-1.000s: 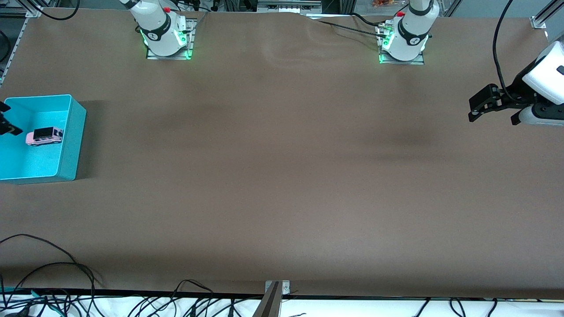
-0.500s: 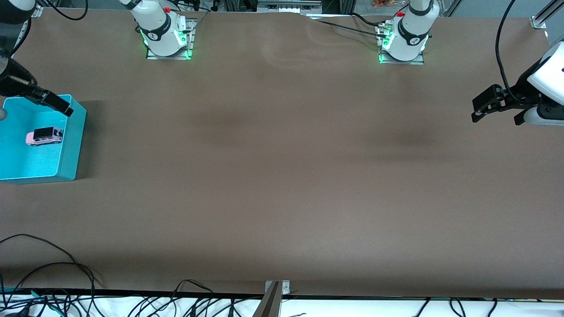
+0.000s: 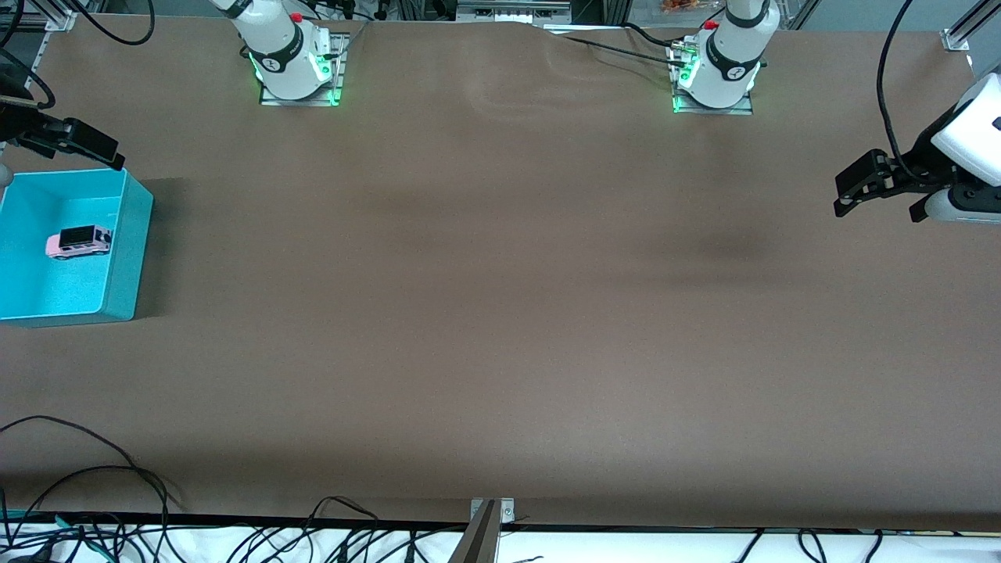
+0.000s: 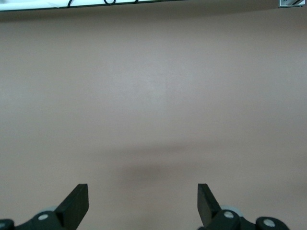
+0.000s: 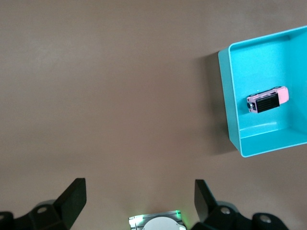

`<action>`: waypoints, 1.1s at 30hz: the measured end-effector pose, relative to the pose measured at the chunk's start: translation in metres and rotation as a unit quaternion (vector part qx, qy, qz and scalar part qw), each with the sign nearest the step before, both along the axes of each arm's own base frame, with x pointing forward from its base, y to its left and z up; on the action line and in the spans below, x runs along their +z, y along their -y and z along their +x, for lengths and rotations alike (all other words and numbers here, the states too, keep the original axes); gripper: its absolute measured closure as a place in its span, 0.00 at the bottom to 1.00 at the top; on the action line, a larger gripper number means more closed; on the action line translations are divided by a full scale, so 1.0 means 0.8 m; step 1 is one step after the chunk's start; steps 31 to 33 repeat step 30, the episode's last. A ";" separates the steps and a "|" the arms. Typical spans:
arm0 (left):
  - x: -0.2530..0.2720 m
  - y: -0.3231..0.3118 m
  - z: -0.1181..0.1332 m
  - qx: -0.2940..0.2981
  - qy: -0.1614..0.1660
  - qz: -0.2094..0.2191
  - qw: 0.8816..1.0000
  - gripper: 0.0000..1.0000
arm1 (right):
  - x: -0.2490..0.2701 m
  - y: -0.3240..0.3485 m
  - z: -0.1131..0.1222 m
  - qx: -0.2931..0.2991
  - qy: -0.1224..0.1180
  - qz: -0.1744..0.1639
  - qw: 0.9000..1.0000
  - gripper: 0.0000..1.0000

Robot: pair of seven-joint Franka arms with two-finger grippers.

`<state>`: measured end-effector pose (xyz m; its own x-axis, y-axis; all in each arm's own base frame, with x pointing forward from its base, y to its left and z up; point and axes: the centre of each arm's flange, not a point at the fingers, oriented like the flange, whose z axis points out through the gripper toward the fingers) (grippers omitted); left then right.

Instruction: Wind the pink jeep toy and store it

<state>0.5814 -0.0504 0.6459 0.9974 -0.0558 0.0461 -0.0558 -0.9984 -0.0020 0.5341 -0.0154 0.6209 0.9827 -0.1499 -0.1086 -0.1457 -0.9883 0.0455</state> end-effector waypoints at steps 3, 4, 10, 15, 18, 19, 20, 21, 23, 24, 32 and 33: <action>0.000 0.000 0.000 0.000 0.000 0.000 1.000 0.00 | 0.001 -0.006 0.003 0.014 0.000 0.001 1.000 0.00; 0.000 0.000 0.000 0.000 0.000 0.000 1.000 0.00 | 0.001 -0.010 0.004 0.017 0.000 0.001 1.000 0.00; 0.000 0.000 0.000 0.000 0.000 0.000 1.000 0.00 | 0.003 -0.026 0.005 0.030 0.003 0.001 1.000 0.00; 0.000 0.000 0.000 0.000 0.000 0.000 1.000 0.00 | 0.005 -0.024 0.005 0.046 0.005 0.003 0.999 0.00; 0.000 0.000 0.000 0.000 0.000 0.000 1.000 0.00 | 0.006 -0.022 0.006 0.053 0.008 0.004 0.999 0.00; 0.000 0.001 0.000 0.000 0.000 0.000 1.000 0.00 | 0.007 -0.022 0.007 0.054 0.012 0.004 0.998 0.00; 0.000 0.001 0.000 -0.001 0.000 0.000 1.000 0.00 | 0.008 -0.022 0.009 0.056 0.017 0.004 0.998 0.00; 0.000 0.002 0.000 -0.001 0.000 0.000 1.000 0.00 | 0.009 -0.022 0.010 0.057 0.020 0.004 0.998 0.00; 0.000 0.004 0.000 -0.003 0.000 0.000 1.000 0.00 | 0.010 -0.022 0.011 0.059 0.025 0.004 0.998 0.00; 0.000 0.006 -0.001 -0.005 0.000 0.000 1.000 0.00 | 0.010 -0.022 0.012 0.060 0.026 0.004 0.998 0.00; 0.000 0.015 -0.002 -0.011 0.000 -0.001 1.000 0.00 | 0.010 -0.022 0.012 0.061 0.028 0.004 0.998 0.00; 0.000 0.015 -0.002 -0.011 0.000 -0.001 1.000 0.00 | 0.010 -0.022 0.012 0.061 0.028 0.004 0.998 0.00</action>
